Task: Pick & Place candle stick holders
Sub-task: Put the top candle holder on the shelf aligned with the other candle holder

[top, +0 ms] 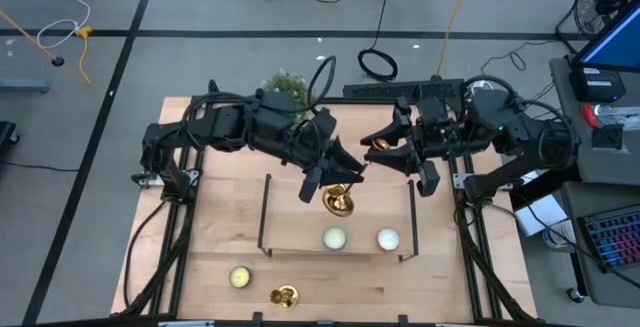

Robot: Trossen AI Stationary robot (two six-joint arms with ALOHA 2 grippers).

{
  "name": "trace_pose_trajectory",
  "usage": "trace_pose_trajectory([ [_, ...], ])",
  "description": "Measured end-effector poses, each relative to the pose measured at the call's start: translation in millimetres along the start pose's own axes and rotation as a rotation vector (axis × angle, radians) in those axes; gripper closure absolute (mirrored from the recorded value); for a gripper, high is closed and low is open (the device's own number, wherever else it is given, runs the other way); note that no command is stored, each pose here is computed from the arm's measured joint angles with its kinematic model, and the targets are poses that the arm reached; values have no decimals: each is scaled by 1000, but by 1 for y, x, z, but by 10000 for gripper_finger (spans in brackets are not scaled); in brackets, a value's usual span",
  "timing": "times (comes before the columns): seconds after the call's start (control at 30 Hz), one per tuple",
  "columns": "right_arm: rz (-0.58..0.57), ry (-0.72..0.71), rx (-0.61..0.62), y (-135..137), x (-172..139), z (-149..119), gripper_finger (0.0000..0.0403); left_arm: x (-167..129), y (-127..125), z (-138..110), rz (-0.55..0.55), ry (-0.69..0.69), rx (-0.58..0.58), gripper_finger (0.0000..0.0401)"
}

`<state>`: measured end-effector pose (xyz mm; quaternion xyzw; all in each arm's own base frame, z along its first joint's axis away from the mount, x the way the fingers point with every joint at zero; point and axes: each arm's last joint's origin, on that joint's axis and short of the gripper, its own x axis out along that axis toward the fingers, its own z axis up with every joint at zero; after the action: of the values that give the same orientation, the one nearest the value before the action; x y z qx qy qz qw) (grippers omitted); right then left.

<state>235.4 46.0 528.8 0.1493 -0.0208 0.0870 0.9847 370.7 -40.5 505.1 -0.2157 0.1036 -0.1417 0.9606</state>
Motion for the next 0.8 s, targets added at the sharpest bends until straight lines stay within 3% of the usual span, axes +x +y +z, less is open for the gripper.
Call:
trace_pose_trajectory([
  [0.37,-17,-9,-30,0,0,0,275,1,-5,-3,-28,16,-4,381],
  [0.57,-16,-20,-58,0,0,1,270,1,-5,-3,-16,8,-1,382],
  [0.8,0,-108,-129,2,-2,10,227,3,-13,-4,-16,-9,12,386],
])
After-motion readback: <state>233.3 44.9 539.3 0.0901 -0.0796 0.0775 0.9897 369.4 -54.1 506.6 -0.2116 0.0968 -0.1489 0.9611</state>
